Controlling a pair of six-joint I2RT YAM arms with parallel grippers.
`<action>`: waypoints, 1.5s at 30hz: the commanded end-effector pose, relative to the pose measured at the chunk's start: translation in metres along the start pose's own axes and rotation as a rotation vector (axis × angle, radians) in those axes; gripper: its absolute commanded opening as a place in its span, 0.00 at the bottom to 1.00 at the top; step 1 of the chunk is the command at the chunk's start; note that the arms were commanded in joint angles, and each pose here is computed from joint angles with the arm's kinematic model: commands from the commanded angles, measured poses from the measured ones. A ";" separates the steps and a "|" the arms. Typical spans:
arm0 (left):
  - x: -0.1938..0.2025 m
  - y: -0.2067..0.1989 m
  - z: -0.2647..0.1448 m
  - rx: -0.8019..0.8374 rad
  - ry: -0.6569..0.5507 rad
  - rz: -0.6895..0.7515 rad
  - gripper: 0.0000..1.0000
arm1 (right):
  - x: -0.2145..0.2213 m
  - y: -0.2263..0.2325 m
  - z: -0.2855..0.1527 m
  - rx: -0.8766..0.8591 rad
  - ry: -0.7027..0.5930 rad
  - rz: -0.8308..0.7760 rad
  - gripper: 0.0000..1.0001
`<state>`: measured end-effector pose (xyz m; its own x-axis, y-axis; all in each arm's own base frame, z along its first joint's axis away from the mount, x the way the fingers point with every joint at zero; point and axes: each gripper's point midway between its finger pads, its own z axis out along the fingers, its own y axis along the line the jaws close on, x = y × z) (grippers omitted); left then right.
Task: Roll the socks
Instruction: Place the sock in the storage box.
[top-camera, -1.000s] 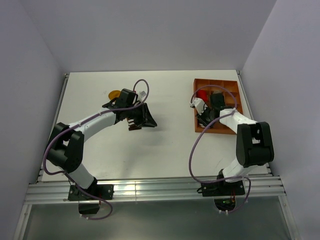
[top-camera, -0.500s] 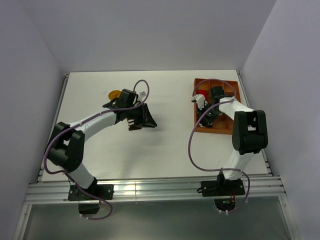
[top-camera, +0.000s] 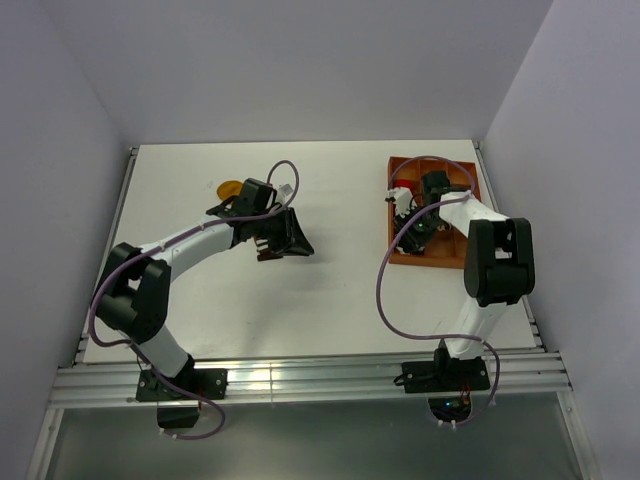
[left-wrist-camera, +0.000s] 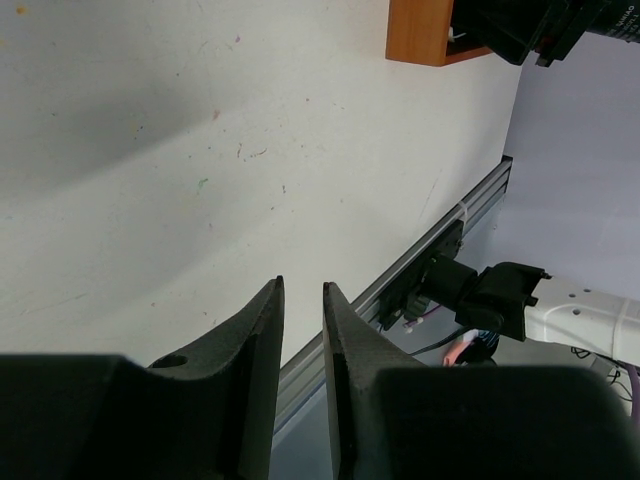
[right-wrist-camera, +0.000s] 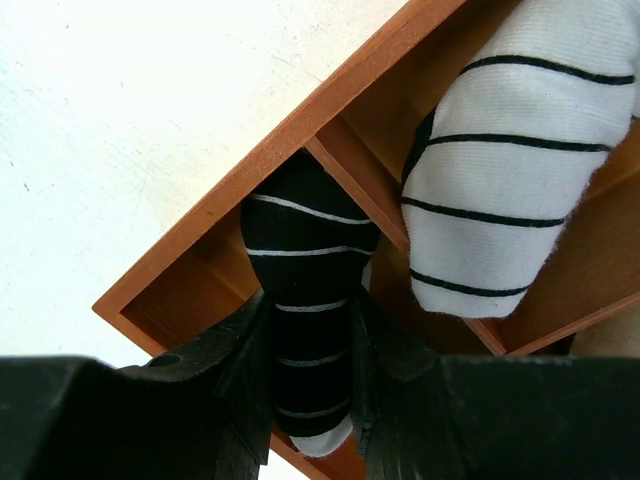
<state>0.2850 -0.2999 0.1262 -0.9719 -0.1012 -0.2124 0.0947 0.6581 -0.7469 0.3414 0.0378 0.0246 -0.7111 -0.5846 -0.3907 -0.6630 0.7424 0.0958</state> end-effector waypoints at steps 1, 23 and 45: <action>-0.004 0.001 0.001 0.003 -0.003 0.024 0.27 | 0.004 0.001 -0.009 0.022 0.002 0.023 0.31; -0.023 0.019 -0.002 -0.125 -0.109 0.048 0.31 | -0.029 -0.010 -0.062 0.093 -0.125 0.038 0.59; -0.122 0.124 -0.019 -0.748 -0.402 -0.012 0.51 | -0.057 0.002 -0.117 0.115 -0.274 -0.006 0.62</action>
<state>0.3961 -0.2075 0.0746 -0.8191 -0.3014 -0.4880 -0.1917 0.9458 -0.2623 0.3469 0.0317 0.1284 -0.6462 -0.5069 -0.5704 -0.6243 0.7810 0.0132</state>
